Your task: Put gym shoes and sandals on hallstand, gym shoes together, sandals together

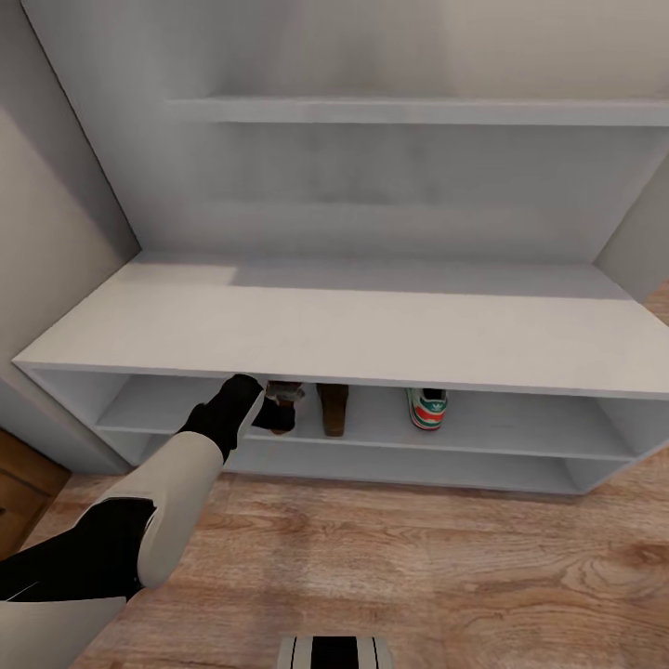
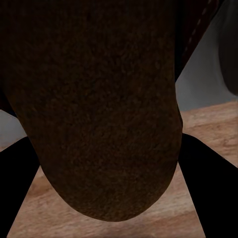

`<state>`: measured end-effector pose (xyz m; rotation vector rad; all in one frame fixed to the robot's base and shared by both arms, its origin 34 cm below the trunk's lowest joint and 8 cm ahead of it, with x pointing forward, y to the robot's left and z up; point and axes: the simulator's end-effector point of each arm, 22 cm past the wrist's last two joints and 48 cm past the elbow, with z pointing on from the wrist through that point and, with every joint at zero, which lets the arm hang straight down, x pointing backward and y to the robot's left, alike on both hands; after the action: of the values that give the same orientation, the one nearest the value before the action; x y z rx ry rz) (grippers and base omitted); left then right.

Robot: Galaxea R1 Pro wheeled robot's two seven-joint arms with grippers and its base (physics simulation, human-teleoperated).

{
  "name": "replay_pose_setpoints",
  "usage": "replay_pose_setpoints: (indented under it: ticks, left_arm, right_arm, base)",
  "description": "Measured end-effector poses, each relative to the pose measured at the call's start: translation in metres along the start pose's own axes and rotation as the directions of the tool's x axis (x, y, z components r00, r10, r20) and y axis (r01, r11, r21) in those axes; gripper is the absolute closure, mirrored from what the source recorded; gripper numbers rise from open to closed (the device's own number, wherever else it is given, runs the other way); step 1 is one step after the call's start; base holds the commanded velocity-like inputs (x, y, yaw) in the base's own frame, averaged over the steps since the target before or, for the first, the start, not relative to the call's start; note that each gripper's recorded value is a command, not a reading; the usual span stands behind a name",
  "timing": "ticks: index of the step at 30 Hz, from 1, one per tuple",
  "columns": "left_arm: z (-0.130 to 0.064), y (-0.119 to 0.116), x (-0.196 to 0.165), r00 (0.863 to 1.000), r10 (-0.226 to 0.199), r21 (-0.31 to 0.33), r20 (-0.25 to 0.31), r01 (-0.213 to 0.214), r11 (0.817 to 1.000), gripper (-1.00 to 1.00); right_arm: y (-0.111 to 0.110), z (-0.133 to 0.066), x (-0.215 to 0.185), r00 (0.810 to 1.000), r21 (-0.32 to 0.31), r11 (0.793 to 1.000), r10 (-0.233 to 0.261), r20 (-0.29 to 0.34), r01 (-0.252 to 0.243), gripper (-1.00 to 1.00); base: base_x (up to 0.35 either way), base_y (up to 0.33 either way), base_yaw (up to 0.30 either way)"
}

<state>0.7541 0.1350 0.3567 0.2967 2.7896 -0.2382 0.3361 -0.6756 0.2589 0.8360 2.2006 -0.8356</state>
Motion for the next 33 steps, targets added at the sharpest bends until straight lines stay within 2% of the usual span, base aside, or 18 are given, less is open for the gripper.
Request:
replay_pose_setpoints:
  ticks: [17, 18, 33]
  left_arm:
    - [-0.0001, -0.0044, -0.0011, 1.0, -0.004, 0.017, 0.004, 0.004, 1.0, 1.0]
    - [-0.0001, -0.0042, -0.001, 1.0, -0.004, 0.017, 0.004, 0.004, 1.0, -1.0]
    - [-0.0011, -0.0023, -0.0029, 1.0, -0.006, 0.015, 0.009, 0.006, 1.0, -1.0]
  right_arm:
    - [0.0, 0.0, 0.0, 1.0, 0.0, 1.0, 0.0, 0.0, 0.0, 1.0]
    - [0.0, 0.0, 0.0, 1.0, 0.0, 1.0, 0.0, 0.0, 0.0, 1.0]
    - [0.0, 0.0, 0.0, 1.0, 0.0, 1.0, 0.0, 0.0, 0.0, 1.0]
  base:
    - [0.001, 0.0, 0.0]
    - [0.0, 0.0, 0.0]
    - [0.0, 0.0, 0.0]
